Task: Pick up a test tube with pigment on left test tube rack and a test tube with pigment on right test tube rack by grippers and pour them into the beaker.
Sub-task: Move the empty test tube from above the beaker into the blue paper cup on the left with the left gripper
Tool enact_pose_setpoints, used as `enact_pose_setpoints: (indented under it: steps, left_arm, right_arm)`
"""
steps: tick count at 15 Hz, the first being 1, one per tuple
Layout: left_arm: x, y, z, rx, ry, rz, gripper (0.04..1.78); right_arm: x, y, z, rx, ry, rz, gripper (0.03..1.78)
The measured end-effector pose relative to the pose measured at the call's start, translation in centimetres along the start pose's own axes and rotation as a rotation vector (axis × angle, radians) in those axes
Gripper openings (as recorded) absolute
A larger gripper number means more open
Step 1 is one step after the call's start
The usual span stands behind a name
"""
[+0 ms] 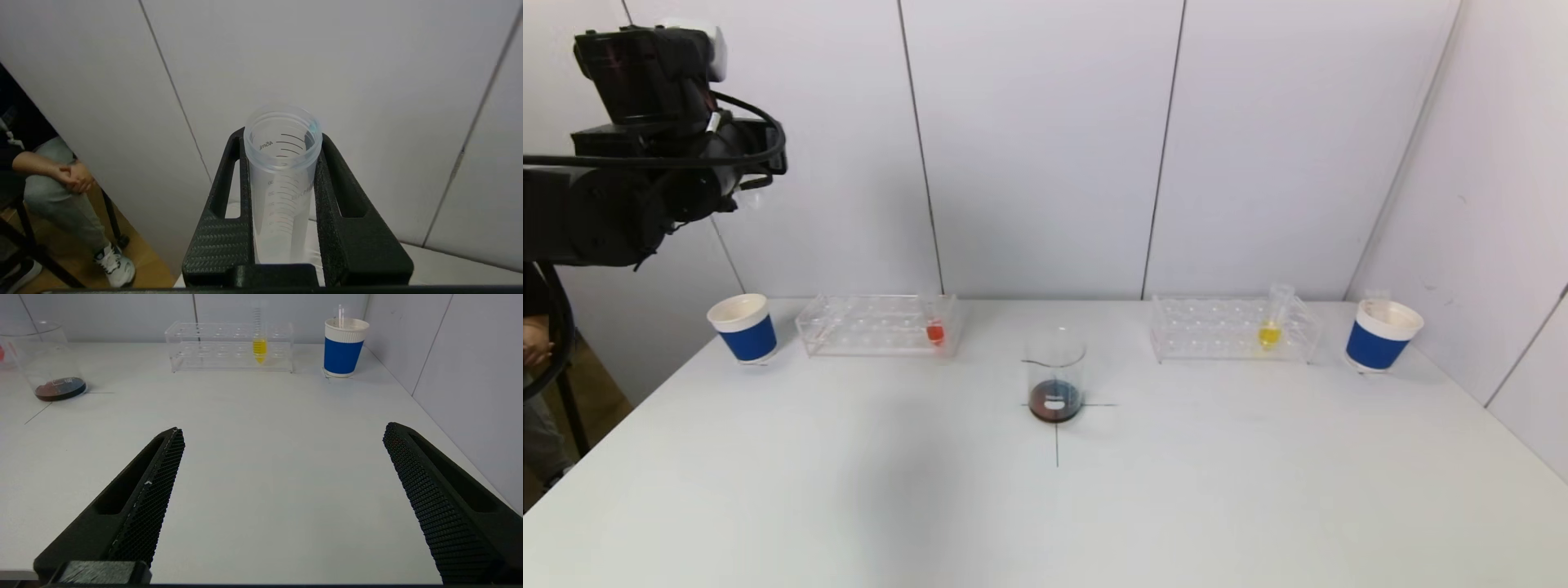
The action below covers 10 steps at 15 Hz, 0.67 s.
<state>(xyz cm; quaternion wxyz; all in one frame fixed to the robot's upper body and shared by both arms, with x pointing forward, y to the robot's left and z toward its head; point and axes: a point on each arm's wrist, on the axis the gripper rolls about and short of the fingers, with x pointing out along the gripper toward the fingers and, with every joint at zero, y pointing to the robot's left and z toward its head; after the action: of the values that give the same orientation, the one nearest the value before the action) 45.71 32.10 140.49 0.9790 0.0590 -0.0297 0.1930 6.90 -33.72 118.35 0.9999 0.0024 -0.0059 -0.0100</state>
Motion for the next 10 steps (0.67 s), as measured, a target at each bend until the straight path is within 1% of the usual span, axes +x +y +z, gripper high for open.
enact_pose_setpoints:
  steps: [3, 6, 10]
  left_arm:
    - [1.6, 2.3, -2.4, 0.003, 0.044, 0.057, 0.45]
    - [3.1, 4.3, -4.4, -0.011, 0.055, 0.106, 0.45]
    - [4.8, 6.4, -7.4, -0.008, 0.121, 0.158, 0.45]
  right_arm:
    - [0.0, 0.0, 0.0, 0.000, 0.000, 0.000, 1.77]
    - [0.0, 0.0, 0.0, 0.000, 0.000, 0.000, 1.77]
    - [0.0, 0.0, 0.0, 0.000, 0.000, 0.000, 1.77]
